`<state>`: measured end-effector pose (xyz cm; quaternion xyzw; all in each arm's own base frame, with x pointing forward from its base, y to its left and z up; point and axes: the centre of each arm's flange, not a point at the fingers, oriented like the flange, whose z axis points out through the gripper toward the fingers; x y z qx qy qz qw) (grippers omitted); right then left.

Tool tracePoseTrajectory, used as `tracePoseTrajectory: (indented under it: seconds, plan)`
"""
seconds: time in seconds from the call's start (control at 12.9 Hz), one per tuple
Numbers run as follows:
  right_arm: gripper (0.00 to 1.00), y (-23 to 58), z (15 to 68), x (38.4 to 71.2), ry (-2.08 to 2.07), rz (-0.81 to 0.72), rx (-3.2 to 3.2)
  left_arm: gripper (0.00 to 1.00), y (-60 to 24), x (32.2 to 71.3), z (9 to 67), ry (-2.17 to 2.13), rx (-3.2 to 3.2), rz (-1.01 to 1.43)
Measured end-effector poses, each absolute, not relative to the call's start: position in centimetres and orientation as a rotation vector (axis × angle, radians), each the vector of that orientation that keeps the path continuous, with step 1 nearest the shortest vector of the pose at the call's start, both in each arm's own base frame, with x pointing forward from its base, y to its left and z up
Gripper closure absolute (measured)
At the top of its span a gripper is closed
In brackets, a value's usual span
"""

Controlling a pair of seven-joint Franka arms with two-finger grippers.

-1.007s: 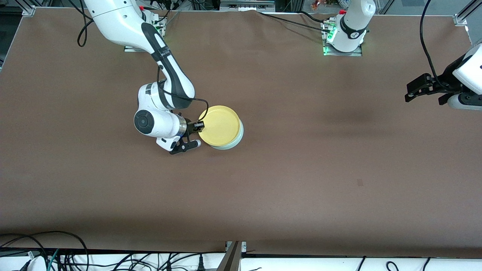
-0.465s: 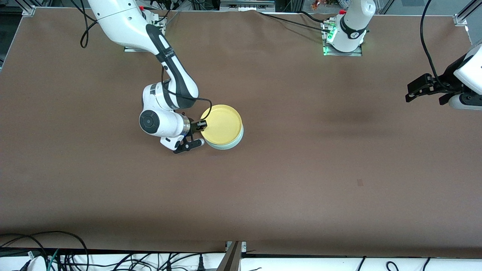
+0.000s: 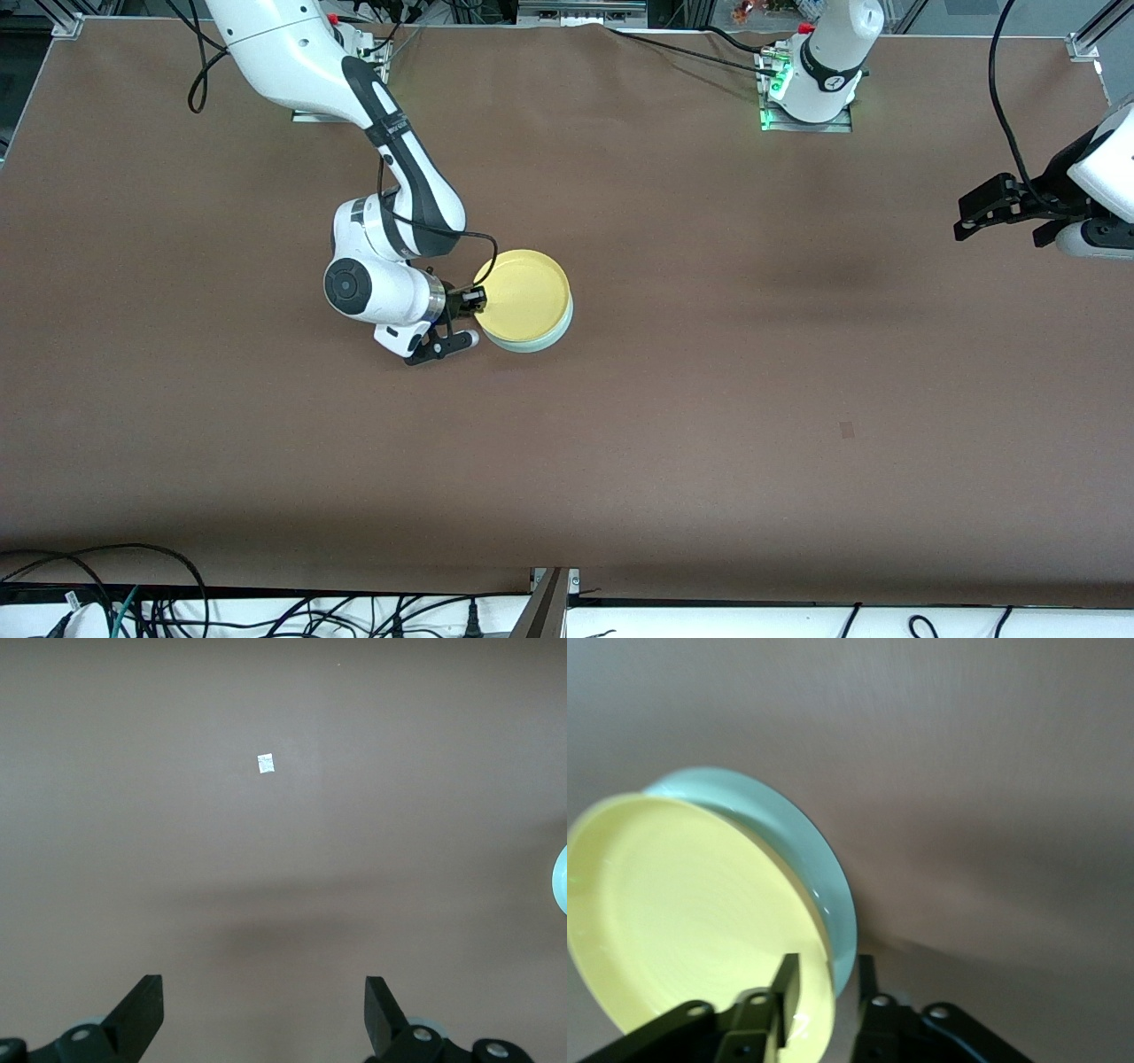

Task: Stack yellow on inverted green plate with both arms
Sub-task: 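Open the right gripper and pull it away from the plates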

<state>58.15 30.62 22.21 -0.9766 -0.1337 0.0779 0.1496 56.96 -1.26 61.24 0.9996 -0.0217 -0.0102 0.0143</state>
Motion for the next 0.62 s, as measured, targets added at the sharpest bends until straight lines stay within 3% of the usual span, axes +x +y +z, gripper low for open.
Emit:
tracePoseTrajectory:
  seconds: [0.39, 0.46, 0.62]
  plan:
    - [0.07, 22.2, 31.2, 62.5, -0.263, 0.105, -2.855, 0.0, -1.3, 57.0, 61.2, -0.067, 3.112, -0.032]
    - [0.0, 19.2, 33.2, 63.0, -0.247, 0.107, -2.887, 0.0, -1.3, 57.0, 61.2, -0.068, 3.112, -0.032]
    - [0.0, 13.9, 37.5, 63.3, -0.257, 0.12, -2.984, 0.0, -1.3, 57.0, 61.2, -0.068, 3.112, -0.033]
